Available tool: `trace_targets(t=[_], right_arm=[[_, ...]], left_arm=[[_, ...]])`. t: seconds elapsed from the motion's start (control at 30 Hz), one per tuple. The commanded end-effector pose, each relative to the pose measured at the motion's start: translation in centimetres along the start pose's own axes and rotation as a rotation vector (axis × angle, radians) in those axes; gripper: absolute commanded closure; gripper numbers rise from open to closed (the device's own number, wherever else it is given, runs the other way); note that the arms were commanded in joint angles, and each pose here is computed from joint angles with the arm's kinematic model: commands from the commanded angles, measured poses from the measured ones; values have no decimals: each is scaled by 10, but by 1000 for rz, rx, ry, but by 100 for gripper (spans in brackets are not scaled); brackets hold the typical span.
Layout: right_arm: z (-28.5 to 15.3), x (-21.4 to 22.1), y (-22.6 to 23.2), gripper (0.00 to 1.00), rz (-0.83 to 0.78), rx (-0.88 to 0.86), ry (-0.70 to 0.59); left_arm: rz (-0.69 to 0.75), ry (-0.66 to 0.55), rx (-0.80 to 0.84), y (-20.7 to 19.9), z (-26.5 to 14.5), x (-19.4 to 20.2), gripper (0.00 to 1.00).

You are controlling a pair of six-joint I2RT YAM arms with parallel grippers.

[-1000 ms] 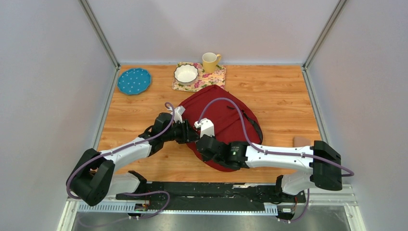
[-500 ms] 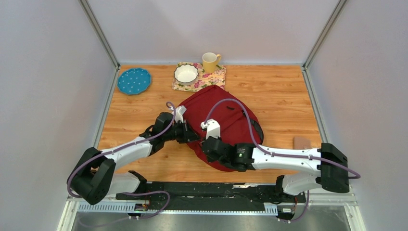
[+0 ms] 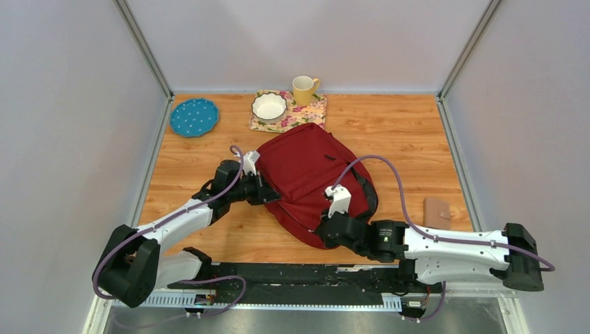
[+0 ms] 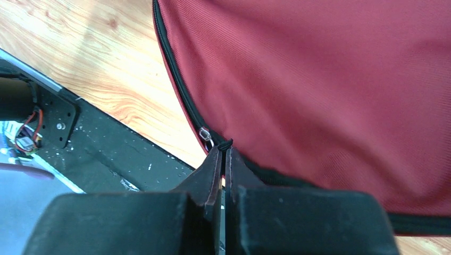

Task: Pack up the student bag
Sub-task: Zip the student bag at the center of the board.

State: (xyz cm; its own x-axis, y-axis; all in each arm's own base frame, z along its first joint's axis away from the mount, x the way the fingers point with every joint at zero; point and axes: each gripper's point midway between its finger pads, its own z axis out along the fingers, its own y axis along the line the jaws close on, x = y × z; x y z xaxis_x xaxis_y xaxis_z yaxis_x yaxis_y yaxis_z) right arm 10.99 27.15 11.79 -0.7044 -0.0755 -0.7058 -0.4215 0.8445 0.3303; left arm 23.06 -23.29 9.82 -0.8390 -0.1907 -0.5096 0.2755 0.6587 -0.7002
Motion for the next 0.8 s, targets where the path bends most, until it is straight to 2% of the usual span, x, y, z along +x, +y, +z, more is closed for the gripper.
trace_targets(t=[0.0,0.07,0.13,0.17,0.27,0.53,0.6,0.77], right_arm=[[-11,-10,-6,100,21,9,-45],[-10,-13,2,100,15,-14,-50],[-7,-15,10,100,14,-39,-44],[-7,-15,14,100,17,-51,-44],[-3,-15,22,100,24,-71,-38],[-2,-16,27,100,24,-95,-40],[-3,-16,28,100,21,-97,-42],[-4,-19,29,100,19,-99,-44]], left_arm=[[49,-111,-20,3,-13,-39,100],[51,-107,-19,1,-15,-41,98],[44,-86,-5,-3,-18,-37,72],[39,-69,27,-9,-20,-32,51],[-21,-76,83,-15,-28,-18,25],[-191,-158,91,-5,-51,24,24],[-209,-128,67,-5,-51,39,24],[-251,-165,32,-11,-48,44,23]])
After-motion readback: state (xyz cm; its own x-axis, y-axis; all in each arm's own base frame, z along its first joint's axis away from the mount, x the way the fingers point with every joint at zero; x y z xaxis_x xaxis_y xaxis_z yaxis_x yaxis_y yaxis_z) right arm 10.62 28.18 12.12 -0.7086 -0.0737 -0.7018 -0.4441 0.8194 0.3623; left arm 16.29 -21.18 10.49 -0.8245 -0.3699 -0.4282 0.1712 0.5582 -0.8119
